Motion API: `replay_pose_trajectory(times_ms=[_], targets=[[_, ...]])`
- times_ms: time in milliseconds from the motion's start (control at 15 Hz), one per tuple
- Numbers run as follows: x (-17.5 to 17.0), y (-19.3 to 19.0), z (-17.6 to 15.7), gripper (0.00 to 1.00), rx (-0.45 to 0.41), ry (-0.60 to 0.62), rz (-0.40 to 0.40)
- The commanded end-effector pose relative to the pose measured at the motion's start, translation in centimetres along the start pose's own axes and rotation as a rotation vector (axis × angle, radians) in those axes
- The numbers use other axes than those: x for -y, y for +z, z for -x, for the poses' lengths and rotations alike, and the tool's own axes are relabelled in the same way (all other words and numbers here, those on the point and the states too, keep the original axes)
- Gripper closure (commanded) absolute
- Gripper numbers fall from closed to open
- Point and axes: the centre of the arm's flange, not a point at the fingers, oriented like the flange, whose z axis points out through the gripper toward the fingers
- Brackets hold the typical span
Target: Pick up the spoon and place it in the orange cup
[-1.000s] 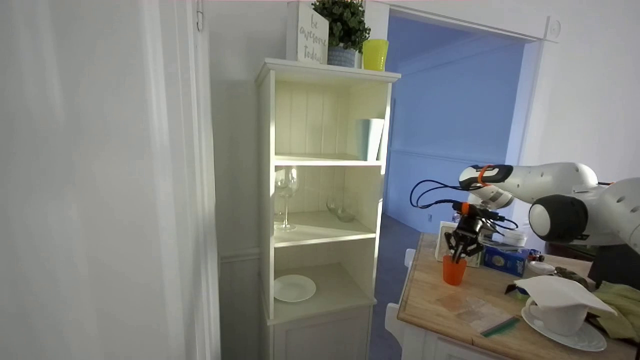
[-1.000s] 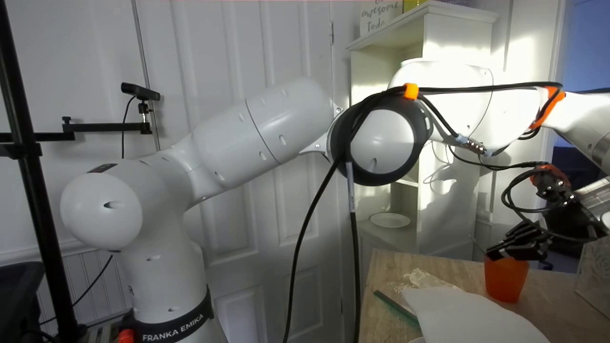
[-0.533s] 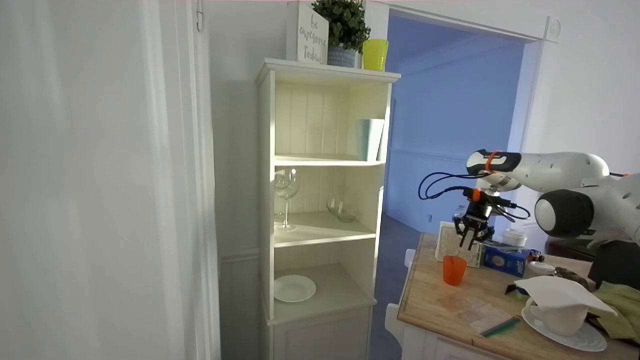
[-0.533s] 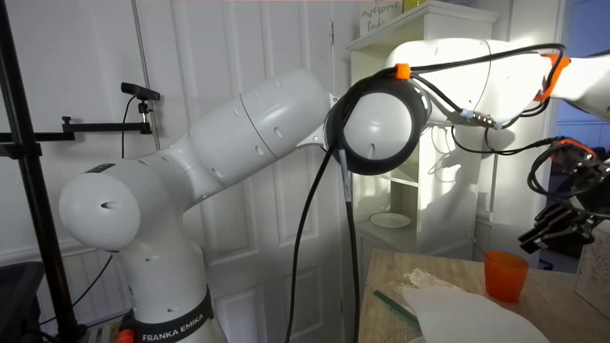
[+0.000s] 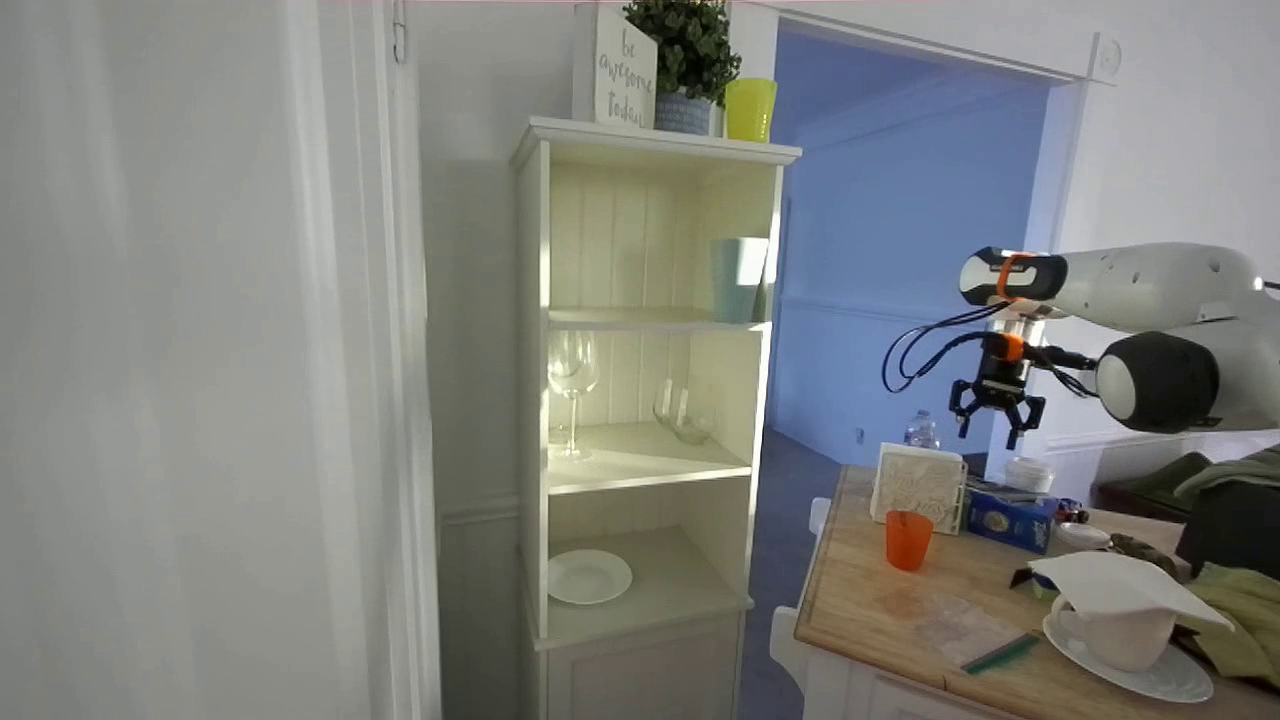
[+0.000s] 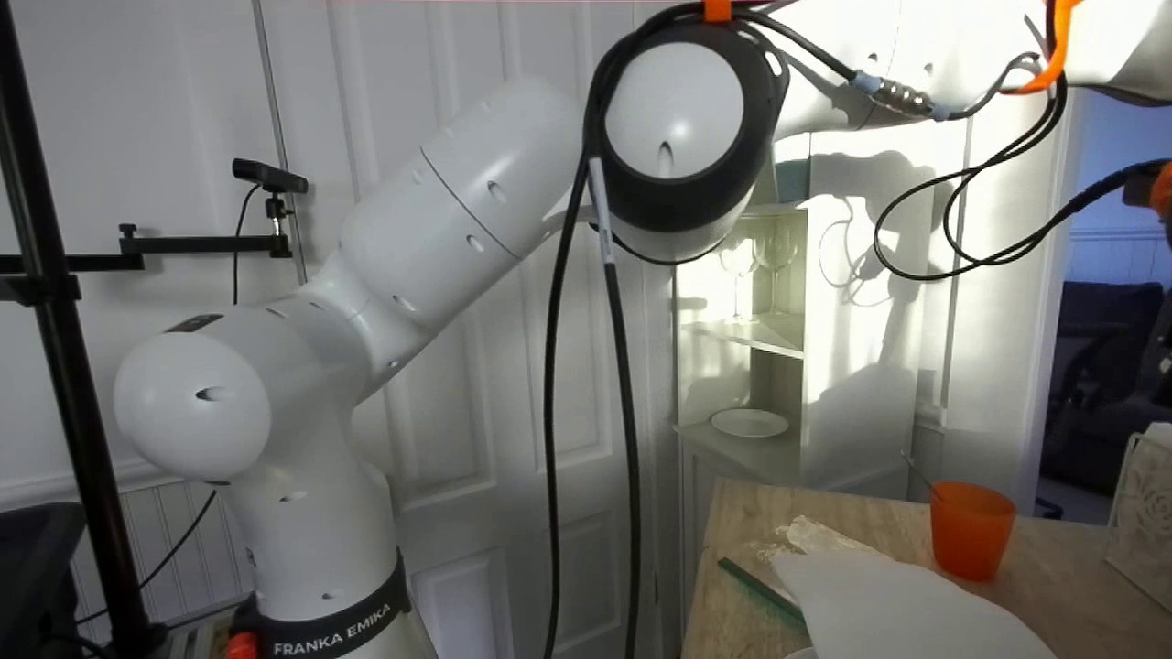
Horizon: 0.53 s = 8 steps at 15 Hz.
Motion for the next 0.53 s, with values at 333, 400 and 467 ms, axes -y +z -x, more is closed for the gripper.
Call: replay_pose_trajectory(times_ms=[333, 400, 467], targets=[[-1.7, -2.5, -1.0, 0.0, -0.215, -0.211, -0.003], [-1.7, -2.5, -0.8, 0.0, -0.218, -0.218, -0.004], [-1.7, -2.5, -0.7, 0.0, -0.217, -0.223, -0.004]])
